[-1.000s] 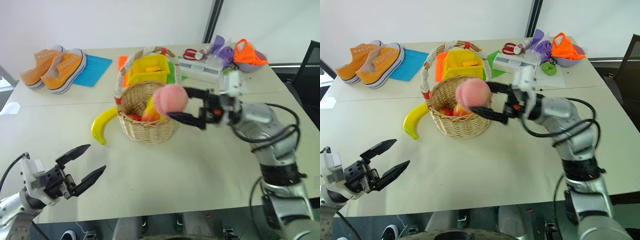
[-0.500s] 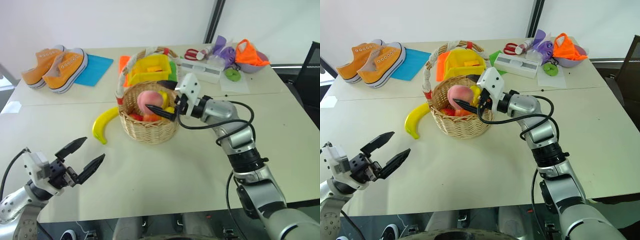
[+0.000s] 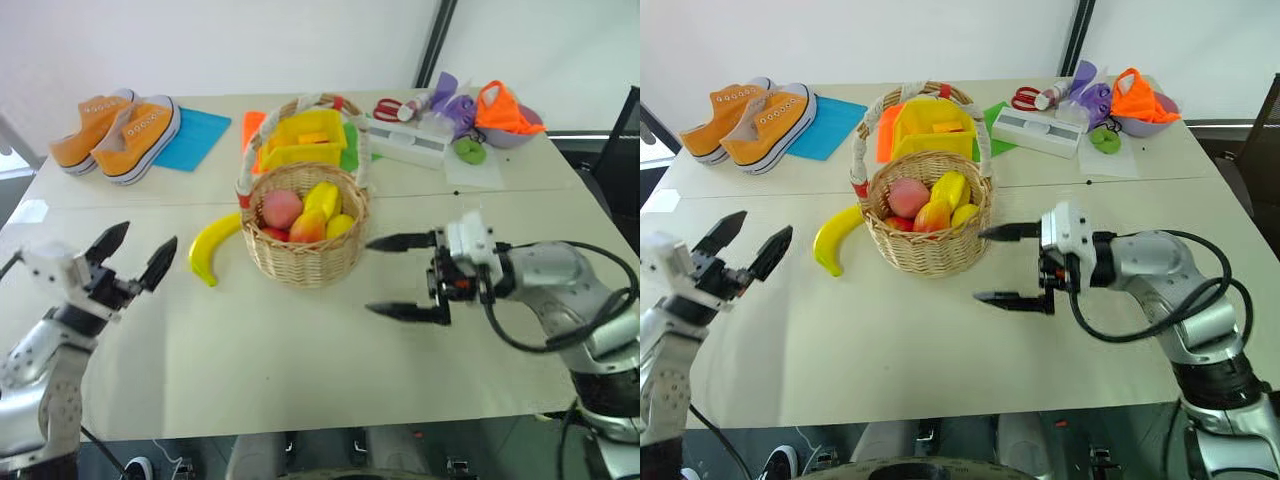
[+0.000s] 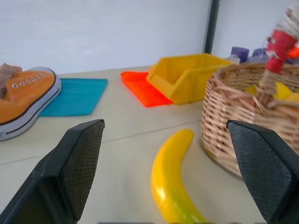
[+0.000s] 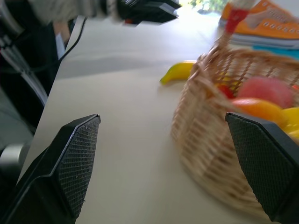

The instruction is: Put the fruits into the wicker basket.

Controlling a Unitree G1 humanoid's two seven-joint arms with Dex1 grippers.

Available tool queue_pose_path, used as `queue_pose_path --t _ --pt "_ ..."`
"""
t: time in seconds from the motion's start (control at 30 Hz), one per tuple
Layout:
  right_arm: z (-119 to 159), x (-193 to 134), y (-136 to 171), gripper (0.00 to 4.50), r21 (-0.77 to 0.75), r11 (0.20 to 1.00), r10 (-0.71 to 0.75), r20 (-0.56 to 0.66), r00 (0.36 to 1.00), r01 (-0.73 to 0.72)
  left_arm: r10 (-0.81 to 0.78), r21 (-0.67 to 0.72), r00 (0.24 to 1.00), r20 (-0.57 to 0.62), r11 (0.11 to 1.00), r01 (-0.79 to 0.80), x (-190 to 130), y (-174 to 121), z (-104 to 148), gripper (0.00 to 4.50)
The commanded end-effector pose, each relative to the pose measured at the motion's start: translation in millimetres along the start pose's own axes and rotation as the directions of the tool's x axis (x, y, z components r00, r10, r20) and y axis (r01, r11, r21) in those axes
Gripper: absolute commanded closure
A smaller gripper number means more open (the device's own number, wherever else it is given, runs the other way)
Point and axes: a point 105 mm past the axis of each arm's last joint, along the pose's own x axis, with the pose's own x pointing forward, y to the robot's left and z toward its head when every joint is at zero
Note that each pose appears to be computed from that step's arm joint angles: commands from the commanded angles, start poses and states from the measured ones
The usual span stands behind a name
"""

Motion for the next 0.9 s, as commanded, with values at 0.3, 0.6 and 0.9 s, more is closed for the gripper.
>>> queue_pose_path --t 0.3,0.6,0.9 --pt "1.6 5.0 1.9 0.03 -0.127 0.991 -0.031 -0.033 0.999 0.027 0.12 0.02 0.957 -0.264 0.993 -0.118 45.7 -2.9 -40.5 0.0" --pt "3.9 8.7 -1.8 0.03 -0.134 0.99 -0.053 -0.012 0.999 0.051 -0.005 0.033 0.911 -0.412 0.999 0.02 43.7 -19.7 -63.1 0.0" --pt "6.2 11.8 -7.9 0.0 -0.154 0.986 -0.072 -0.004 0.997 0.07 0.051 0.049 0.885 -0.463 0.998 -0.033 45.9 -14.4 -71.4 1.92"
